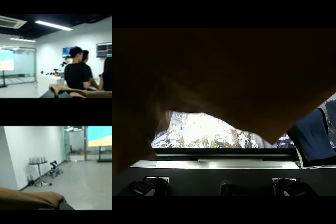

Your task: Fold the shirts.

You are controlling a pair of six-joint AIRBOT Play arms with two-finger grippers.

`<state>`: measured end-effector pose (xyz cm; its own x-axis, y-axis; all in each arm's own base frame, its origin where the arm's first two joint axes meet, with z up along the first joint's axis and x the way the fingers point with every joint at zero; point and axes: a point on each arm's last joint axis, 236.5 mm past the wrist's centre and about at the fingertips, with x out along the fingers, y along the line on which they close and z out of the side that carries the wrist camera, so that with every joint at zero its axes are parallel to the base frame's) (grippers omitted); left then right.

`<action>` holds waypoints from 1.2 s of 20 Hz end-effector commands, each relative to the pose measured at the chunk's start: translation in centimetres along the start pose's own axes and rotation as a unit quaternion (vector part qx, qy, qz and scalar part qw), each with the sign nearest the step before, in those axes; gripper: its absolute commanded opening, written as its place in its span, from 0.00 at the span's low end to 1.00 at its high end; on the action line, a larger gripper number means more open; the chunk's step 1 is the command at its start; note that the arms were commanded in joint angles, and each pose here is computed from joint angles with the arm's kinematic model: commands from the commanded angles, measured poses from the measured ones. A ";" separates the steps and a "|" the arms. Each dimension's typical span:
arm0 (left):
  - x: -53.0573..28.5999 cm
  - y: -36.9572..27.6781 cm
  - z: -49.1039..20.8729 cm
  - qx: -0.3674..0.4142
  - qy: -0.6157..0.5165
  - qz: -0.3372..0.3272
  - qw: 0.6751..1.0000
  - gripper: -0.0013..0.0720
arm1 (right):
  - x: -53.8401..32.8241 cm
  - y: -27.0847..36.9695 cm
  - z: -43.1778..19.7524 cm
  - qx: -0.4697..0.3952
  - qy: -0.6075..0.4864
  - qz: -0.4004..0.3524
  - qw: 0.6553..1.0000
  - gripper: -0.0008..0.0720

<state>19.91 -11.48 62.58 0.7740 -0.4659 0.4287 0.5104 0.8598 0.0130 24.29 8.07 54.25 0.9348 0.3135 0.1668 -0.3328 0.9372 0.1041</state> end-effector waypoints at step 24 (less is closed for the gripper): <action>-4.2 19.9 -57.2 -0.064 0.708 0.169 0.683 0.77 | 16.7 -9.6 -48.4 0.176 0.585 -0.104 0.785 0.69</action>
<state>51.01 -9.75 8.82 0.5152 -0.1794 -0.8381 0.2238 0.9721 -0.0705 50.64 14.63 5.98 0.4117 0.2485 -0.8768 0.0420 0.9559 0.2907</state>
